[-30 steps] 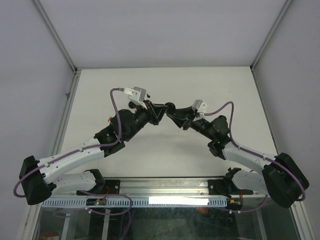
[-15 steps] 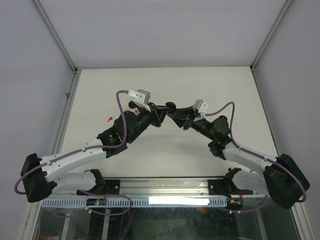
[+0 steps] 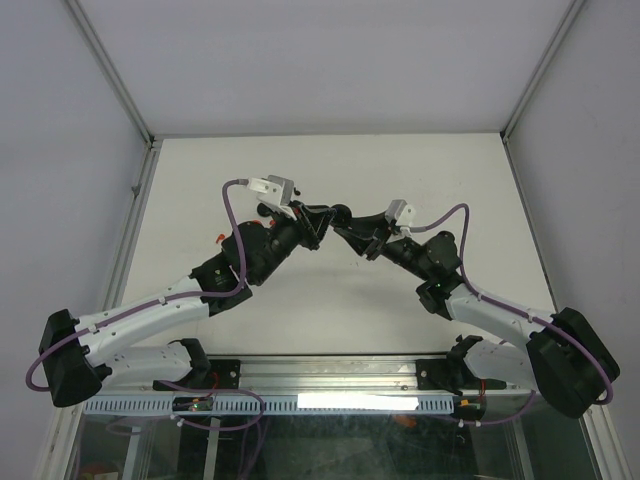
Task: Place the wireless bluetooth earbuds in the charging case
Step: Place the earbud in the charging case.
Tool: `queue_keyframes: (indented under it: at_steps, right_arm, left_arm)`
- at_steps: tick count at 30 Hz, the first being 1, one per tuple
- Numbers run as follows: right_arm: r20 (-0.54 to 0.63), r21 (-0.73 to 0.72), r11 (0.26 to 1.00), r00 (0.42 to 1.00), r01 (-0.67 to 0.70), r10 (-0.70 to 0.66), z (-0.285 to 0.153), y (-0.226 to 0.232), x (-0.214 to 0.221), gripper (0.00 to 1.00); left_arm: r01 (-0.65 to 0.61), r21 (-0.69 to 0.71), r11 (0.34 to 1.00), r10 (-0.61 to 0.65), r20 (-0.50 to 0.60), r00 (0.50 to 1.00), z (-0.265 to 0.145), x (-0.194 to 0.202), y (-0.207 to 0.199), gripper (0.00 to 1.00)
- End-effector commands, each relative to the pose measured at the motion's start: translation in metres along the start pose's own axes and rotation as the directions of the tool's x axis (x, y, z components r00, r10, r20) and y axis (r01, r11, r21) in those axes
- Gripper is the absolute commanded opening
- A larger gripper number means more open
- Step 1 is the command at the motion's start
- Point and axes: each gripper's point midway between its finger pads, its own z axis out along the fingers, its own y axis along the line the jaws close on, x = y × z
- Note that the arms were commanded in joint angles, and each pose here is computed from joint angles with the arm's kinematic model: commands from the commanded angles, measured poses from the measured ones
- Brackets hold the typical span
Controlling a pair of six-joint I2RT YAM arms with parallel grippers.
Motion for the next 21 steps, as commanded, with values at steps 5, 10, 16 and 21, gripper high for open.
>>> queue_keyframes:
  at_steps: [5, 10, 16, 21]
  right_arm:
    - [0.067, -0.007, 0.999, 0.997, 0.046, -0.045, 0.002, 0.002, -0.023, 0.0]
    - [0.069, -0.008, 0.999, 0.997, 0.046, -0.046, 0.003, 0.002, -0.024, 0.0]
    - [0.078, -0.008, 0.999, 0.996, 0.05, -0.049, 0.002, 0.002, -0.027, 0.0]
    - [0.083, -0.006, 0.999, 0.995, 0.054, -0.054, 0.002, 0.002, -0.03, 0.0]
  left_arm:
    - [0.005, 0.024, 1.0, -0.007, 0.071, 0.997, 0.005, -0.027, -0.014, 0.07]
    - [0.008, 0.037, 0.999, -0.01, 0.049, 0.999, 0.008, -0.021, -0.017, 0.07]
    - [-0.003, 0.03, 1.0, 0.003, 0.014, 1.0, 0.011, -0.011, -0.015, 0.07]
    - [-0.017, 0.009, 1.0, 0.018, -0.011, 1.0, 0.01, -0.003, -0.011, 0.08]
